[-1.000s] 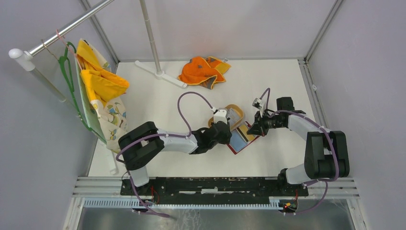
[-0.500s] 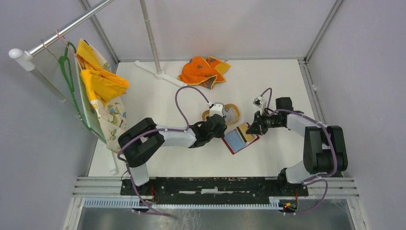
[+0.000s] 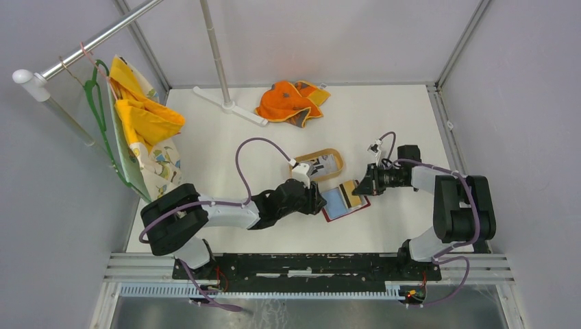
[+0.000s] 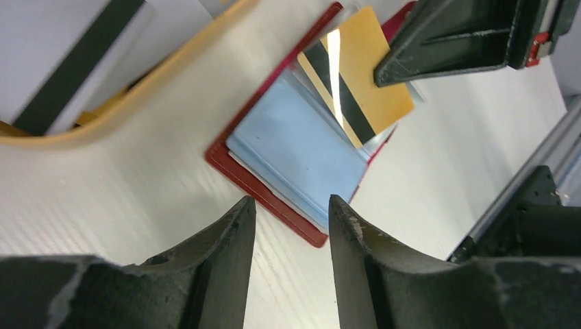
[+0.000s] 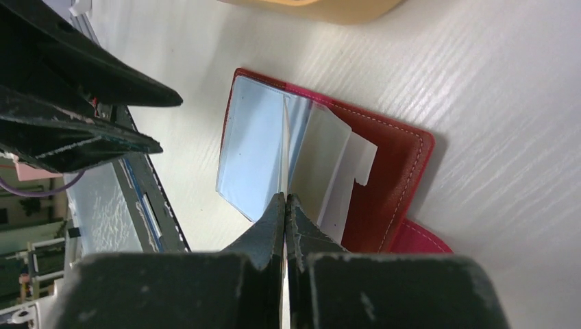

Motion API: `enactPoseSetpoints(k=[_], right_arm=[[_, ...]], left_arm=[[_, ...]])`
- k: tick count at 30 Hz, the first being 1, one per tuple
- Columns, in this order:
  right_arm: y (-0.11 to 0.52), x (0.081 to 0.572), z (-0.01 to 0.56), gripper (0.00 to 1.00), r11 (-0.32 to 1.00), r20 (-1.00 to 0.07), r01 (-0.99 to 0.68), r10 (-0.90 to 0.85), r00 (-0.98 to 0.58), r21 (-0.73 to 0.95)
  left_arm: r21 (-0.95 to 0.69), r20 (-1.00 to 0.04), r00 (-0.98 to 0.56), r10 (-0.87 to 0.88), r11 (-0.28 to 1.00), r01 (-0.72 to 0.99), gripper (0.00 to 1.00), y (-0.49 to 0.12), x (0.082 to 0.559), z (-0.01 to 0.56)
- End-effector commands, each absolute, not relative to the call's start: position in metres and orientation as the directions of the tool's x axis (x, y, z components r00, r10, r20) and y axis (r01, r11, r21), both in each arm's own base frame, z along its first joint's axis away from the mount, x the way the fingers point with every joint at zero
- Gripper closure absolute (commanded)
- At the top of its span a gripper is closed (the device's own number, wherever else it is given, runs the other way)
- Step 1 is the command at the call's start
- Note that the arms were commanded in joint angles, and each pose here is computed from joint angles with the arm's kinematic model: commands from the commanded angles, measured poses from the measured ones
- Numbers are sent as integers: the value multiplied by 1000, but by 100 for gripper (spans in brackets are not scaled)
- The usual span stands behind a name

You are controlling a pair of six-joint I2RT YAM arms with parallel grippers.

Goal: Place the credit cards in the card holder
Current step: Move the storage box to the center of the board, then insert the credit card into the card holder.

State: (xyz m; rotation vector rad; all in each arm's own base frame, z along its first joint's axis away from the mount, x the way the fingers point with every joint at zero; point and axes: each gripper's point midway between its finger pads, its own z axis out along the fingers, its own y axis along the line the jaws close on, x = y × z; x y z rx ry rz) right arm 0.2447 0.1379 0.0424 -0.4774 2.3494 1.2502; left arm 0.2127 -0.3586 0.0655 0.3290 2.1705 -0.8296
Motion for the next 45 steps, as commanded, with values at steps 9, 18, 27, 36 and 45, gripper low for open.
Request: enactPoseSetpoints(k=[9, 18, 27, 36, 45], right_arm=[[139, 247, 64, 100, 456, -480, -392, 93, -872, 799], [138, 245, 49, 100, 458, -415, -330, 96, -905, 825], [133, 248, 38, 100, 503, -401, -305, 91, -911, 809], [133, 253, 39, 100, 506, -418, -319, 93, -904, 801], [134, 255, 36, 100, 498, -418, -304, 132, -899, 812]], left_arm=[[-596, -718, -672, -181, 659, 459, 69, -403, 202, 94], [-546, -712, -693, -112, 710, 446, 83, -418, 208, 58], [-475, -702, -709, -66, 785, 397, 94, -398, 208, 29], [-460, -695, -717, -52, 799, 388, 98, -392, 203, 21], [-461, -695, -718, -43, 792, 400, 98, -397, 200, 21]])
